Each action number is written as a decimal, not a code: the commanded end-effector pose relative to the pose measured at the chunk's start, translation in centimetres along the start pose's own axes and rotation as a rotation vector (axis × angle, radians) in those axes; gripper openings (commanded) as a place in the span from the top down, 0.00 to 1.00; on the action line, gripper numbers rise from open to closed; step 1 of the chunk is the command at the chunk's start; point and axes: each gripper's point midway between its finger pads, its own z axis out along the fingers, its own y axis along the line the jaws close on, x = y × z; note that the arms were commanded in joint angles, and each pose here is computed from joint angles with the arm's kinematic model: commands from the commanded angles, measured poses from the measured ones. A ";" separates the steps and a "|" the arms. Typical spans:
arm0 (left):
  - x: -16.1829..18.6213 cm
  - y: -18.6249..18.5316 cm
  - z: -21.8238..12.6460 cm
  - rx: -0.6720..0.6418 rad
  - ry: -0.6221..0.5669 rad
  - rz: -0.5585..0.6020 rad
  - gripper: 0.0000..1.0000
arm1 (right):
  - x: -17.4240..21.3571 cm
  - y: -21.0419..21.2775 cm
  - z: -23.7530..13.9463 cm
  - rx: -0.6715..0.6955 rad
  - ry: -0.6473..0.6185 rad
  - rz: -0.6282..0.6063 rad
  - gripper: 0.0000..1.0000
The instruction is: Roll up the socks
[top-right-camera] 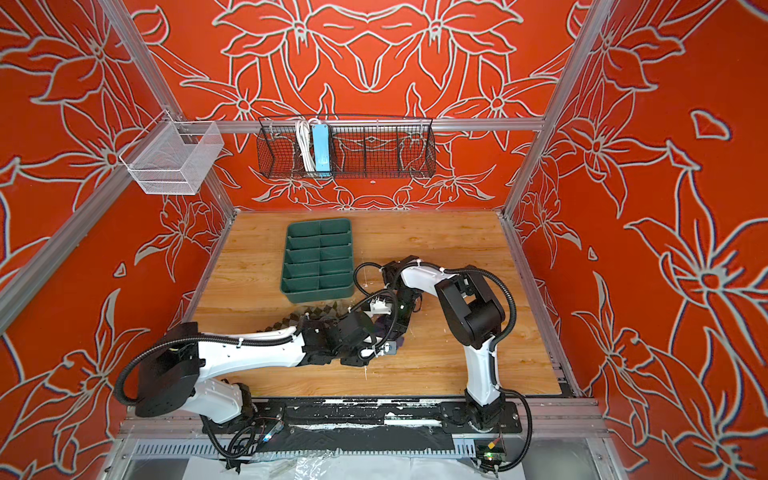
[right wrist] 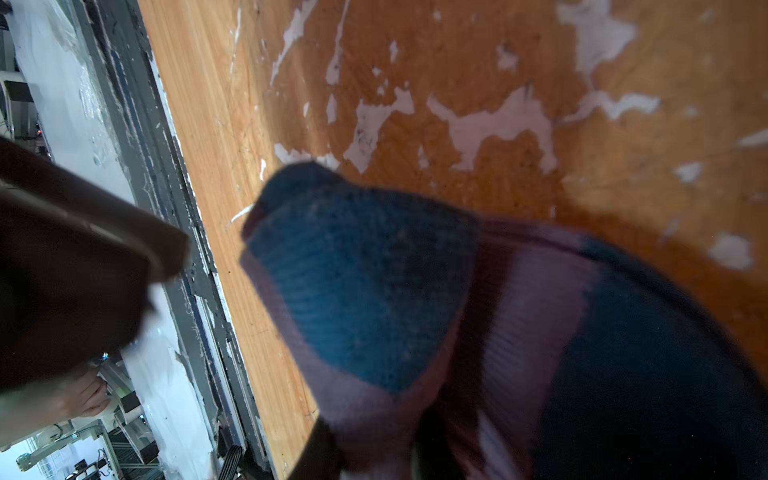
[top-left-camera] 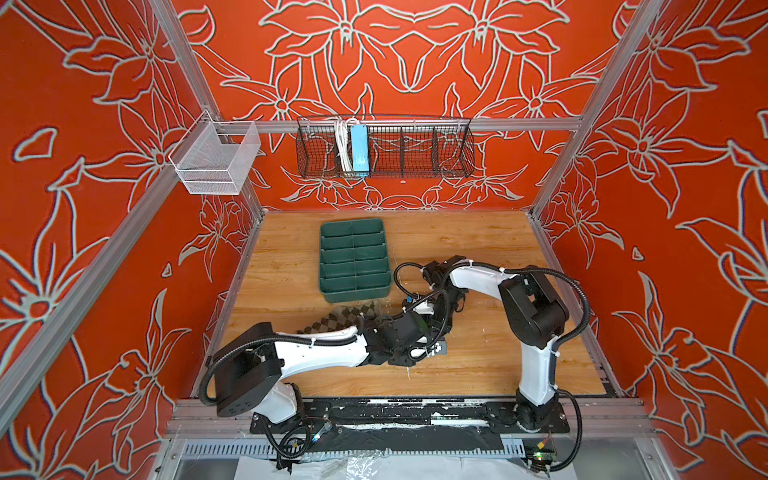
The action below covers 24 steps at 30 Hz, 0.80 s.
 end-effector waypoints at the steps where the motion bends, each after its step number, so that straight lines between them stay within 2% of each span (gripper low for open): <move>1: -1.4 1.9 1.6 -0.071 -0.022 -0.021 0.44 | 0.1 -1.8 2.0 0.018 0.024 -0.048 0.88; 4: -0.7 1.1 3.5 -0.034 0.024 -0.033 0.48 | 0.1 -1.6 2.0 0.010 0.013 -0.058 0.88; 6: -0.4 0.6 4.6 -0.005 0.056 -0.043 0.55 | 0.0 -1.6 1.7 0.012 -0.001 -0.061 0.88; 11: 0.7 -0.9 6.1 0.070 0.125 -0.073 0.85 | -0.4 -1.6 0.3 0.056 -0.086 -0.080 0.86; 13: 1.5 -1.7 6.1 0.111 0.162 -0.082 0.97 | -0.9 -1.9 -1.1 0.132 -0.166 -0.106 0.82; 14: 1.9 -2.0 6.1 0.129 0.182 -0.086 1.00 | -1.1 -2.2 -1.9 0.182 -0.213 -0.105 0.77; 17: 3.2 -3.0 6.0 0.175 0.228 -0.102 1.00 | -1.8 -2.5 -5.0 0.327 -0.386 -0.110 0.57; 18: 3.6 -3.3 5.9 0.187 0.238 -0.109 1.00 | -1.7 -2.4 -5.8 0.360 -0.426 -0.109 0.53; 20: 4.0 -3.6 5.9 0.203 0.249 -0.116 1.00 | -1.3 -2.2 -7.2 0.398 -0.475 -0.093 0.49; 24: 4.3 -3.3 6.2 0.226 0.266 -0.148 1.00 | 0.0 -2.6 -10.6 0.493 -0.580 -0.006 0.49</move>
